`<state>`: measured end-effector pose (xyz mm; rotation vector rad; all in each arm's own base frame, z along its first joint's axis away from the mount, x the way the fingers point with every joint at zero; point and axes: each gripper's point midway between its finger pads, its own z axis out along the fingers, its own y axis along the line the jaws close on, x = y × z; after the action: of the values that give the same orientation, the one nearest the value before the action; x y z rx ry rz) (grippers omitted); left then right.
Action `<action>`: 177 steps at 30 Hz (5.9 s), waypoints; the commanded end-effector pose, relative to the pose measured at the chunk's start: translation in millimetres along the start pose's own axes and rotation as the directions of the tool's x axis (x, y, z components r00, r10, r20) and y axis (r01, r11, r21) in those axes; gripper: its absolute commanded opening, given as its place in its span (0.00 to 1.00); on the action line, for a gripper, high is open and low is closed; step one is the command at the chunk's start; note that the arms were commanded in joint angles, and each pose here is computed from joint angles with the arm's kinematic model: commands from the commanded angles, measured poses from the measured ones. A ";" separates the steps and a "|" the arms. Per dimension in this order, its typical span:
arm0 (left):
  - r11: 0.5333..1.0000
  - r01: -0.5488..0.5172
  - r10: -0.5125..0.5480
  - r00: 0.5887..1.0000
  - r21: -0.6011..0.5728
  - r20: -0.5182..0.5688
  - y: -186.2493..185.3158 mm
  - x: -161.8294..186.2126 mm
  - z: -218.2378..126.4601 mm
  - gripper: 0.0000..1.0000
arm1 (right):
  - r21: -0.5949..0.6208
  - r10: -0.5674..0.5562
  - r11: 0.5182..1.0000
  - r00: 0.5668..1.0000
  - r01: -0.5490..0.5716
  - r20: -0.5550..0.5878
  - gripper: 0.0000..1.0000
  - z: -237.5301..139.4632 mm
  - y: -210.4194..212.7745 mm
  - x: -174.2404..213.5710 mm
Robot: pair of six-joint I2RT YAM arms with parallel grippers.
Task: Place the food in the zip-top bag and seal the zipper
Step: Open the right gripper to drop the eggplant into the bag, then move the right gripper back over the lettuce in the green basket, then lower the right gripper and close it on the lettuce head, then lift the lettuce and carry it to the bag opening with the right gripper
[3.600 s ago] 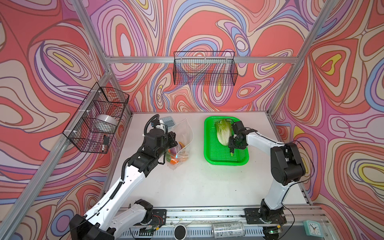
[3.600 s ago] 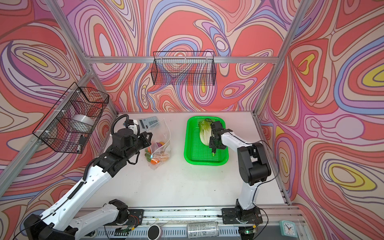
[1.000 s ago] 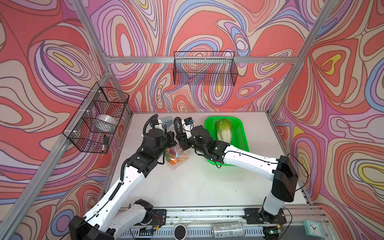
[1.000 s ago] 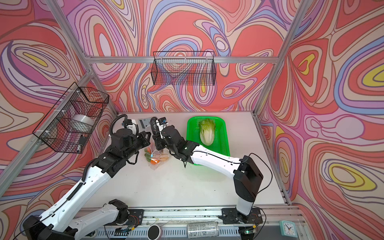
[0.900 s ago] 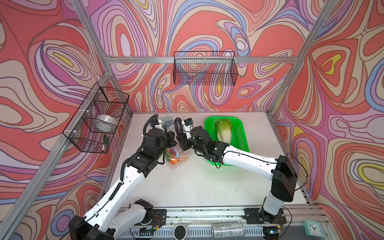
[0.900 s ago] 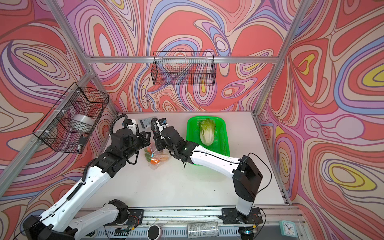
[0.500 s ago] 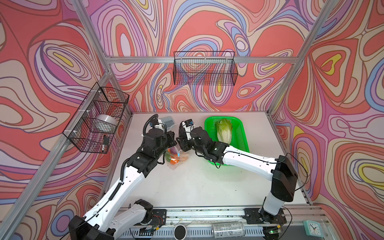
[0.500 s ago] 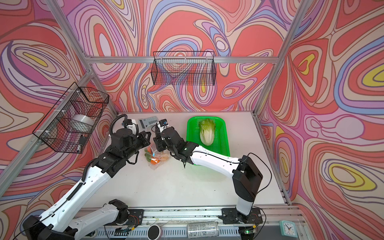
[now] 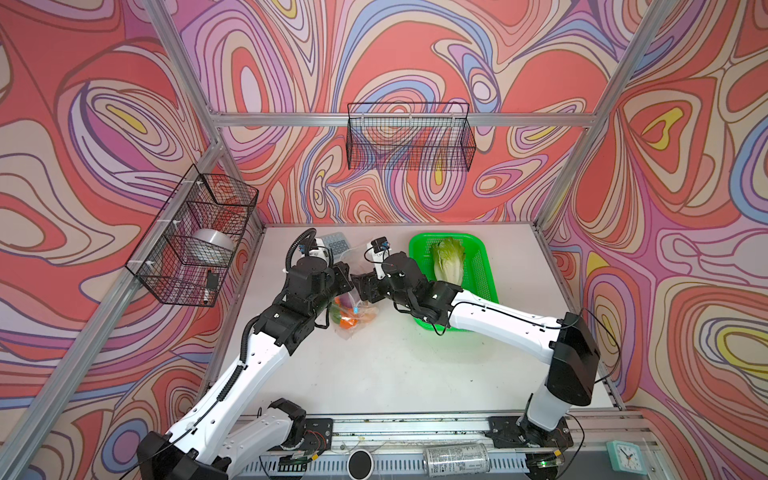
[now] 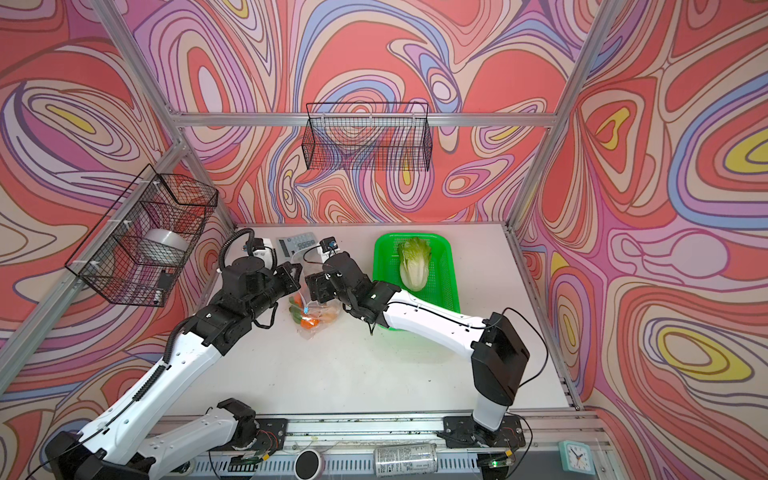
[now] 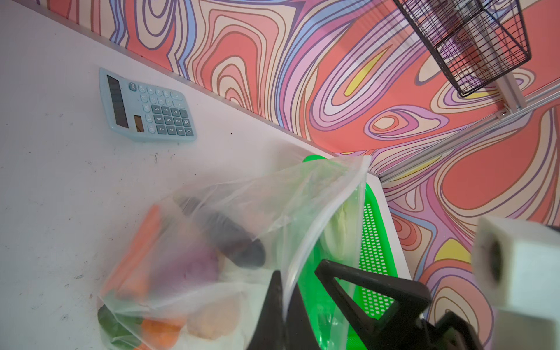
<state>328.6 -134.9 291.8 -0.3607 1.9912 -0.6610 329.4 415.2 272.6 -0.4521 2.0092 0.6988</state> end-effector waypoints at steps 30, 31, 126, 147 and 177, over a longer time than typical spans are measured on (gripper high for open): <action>0.997 -0.006 0.005 1.000 0.075 0.010 -25.6 -19.1 -18.5 0.00 | 0.480 0.358 0.858 0.882 -0.182 -0.305 0.98 -51.3 -320.3 18.7; 0.997 -0.006 0.005 1.000 0.071 0.009 -24.4 -18.4 -18.0 0.00 | 0.479 0.363 0.859 0.876 -0.182 -0.319 0.98 -46.4 -324.4 21.2; 0.997 0.028 -0.026 0.999 0.075 -0.021 -28.1 -15.1 -5.2 0.00 | 0.074 0.266 0.959 0.961 -0.272 0.077 0.70 -68.5 -188.1 -131.6; 0.996 0.071 -0.070 0.997 0.048 -0.023 -23.0 -14.1 -3.0 0.00 | -0.373 0.216 0.928 0.832 -0.012 0.511 0.68 -82.4 6.5 -141.5; 0.994 0.103 -0.103 0.994 0.039 0.018 -18.3 -19.2 -8.7 0.00 | -0.352 0.165 0.936 0.852 0.024 0.496 0.69 -15.0 -8.9 -48.2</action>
<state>330.3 -140.5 311.5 -0.4299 1.9808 -0.7450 352.1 394.1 331.9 -0.3136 1.3977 1.1014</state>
